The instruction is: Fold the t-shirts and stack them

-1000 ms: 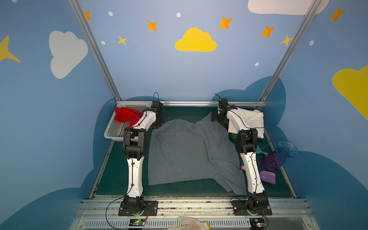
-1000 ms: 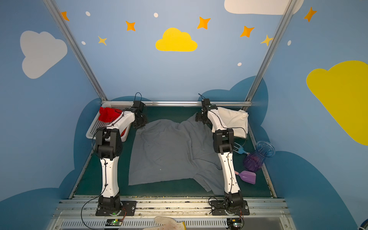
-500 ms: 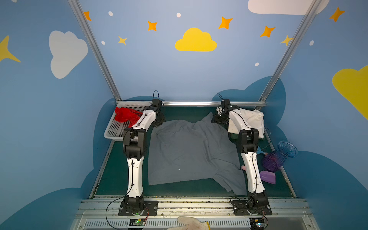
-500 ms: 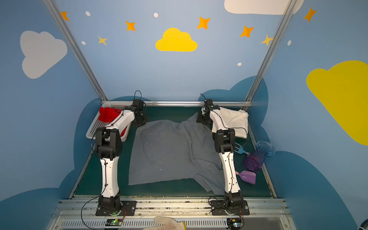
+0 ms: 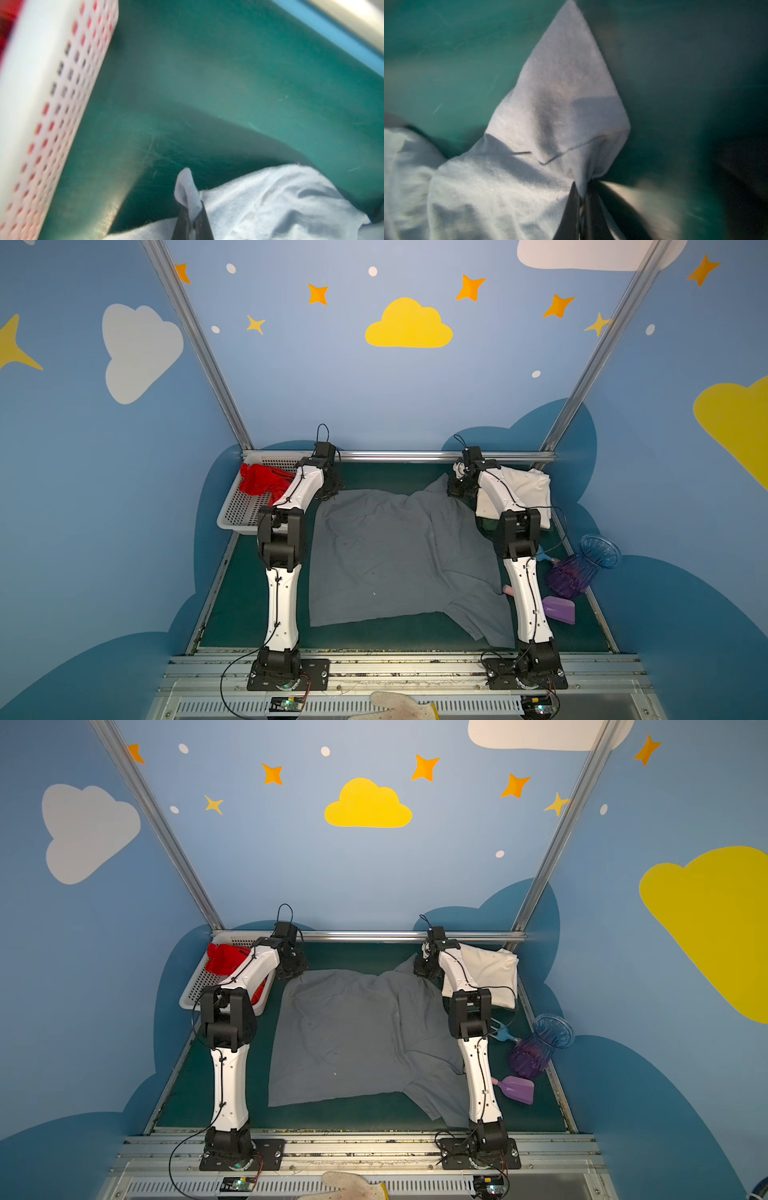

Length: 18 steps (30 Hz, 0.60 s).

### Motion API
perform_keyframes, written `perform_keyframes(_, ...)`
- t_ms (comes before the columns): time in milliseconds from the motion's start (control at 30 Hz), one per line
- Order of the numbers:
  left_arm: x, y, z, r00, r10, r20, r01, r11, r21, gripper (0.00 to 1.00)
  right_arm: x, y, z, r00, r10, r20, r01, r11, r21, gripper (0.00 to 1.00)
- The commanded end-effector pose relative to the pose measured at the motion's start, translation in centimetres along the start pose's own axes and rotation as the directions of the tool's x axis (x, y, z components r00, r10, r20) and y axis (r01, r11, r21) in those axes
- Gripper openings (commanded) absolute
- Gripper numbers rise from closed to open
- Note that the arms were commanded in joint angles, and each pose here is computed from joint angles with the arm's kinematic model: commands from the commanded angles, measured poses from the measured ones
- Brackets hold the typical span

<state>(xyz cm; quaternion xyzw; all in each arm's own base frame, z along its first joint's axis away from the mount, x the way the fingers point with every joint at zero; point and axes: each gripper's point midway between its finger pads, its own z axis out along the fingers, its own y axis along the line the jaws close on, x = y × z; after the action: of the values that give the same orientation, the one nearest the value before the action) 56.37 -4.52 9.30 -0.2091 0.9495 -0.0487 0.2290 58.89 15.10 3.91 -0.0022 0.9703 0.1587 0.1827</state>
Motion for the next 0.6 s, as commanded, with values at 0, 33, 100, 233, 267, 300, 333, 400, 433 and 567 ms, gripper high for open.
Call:
perform_keyframes(0,-0.5,0.4,0.5,1.0,0.009,-0.02,-0.009,1.0,-0.021,0.04,-2.4,-0.7,-4.4,0.995,-0.04,0.094,0.034,0.997,0.065,0.0)
perform_keyframes(33,-1.0,0.4,0.5,1.0,0.01,-0.016,-0.01,1.0,-0.021,0.04,-2.6,-1.0,-4.8,0.994,-0.044,0.101,0.037,0.996,0.076,0.0)
perform_keyframes(100,-1.9,0.2,0.3,1.0,0.013,-0.007,-0.013,1.0,-0.024,0.04,-2.7,-1.4,-5.6,0.992,-0.054,0.11,0.044,0.994,0.098,0.0)
perform_keyframes(233,-4.0,-0.1,-0.2,0.999,0.019,0.044,-0.018,1.0,-0.024,0.04,-2.7,-1.7,-6.8,0.99,-0.063,0.124,0.049,0.992,0.115,0.0)
perform_keyframes(267,-4.4,-0.3,-0.4,0.998,0.025,0.056,-0.024,1.0,-0.018,0.04,-2.7,-1.6,-7.1,0.99,-0.065,0.124,0.051,0.992,0.114,0.0)
perform_keyframes(300,-4.8,-0.4,-0.5,0.997,0.029,0.068,-0.028,1.0,-0.014,0.04,-2.5,-1.5,-7.2,0.99,-0.066,0.122,0.052,0.992,0.111,0.0)
perform_keyframes(333,-5.3,-0.6,-0.7,0.996,0.034,0.085,-0.033,0.999,-0.007,0.04,-2.5,-1.4,-7.5,0.99,-0.066,0.125,0.052,0.992,0.111,0.0)
perform_keyframes(400,-6.3,-0.7,-1.1,0.992,0.025,0.122,-0.026,1.0,0.004,0.04,-2.2,-1.7,-7.9,0.991,-0.061,0.123,0.045,0.991,0.129,0.0)
perform_keyframes(433,-6.9,-0.7,-1.4,0.99,0.017,0.141,-0.019,1.0,0.01,0.04,-2.0,-2.0,-8.2,0.991,-0.053,0.123,0.035,0.989,0.147,0.0)
perform_keyframes(567,-7.9,-0.6,-2.0,0.986,-0.001,0.166,-0.005,0.999,0.035,0.04,-0.2,-2.5,-8.4,0.996,-0.016,0.089,0.001,0.986,0.168,0.0)
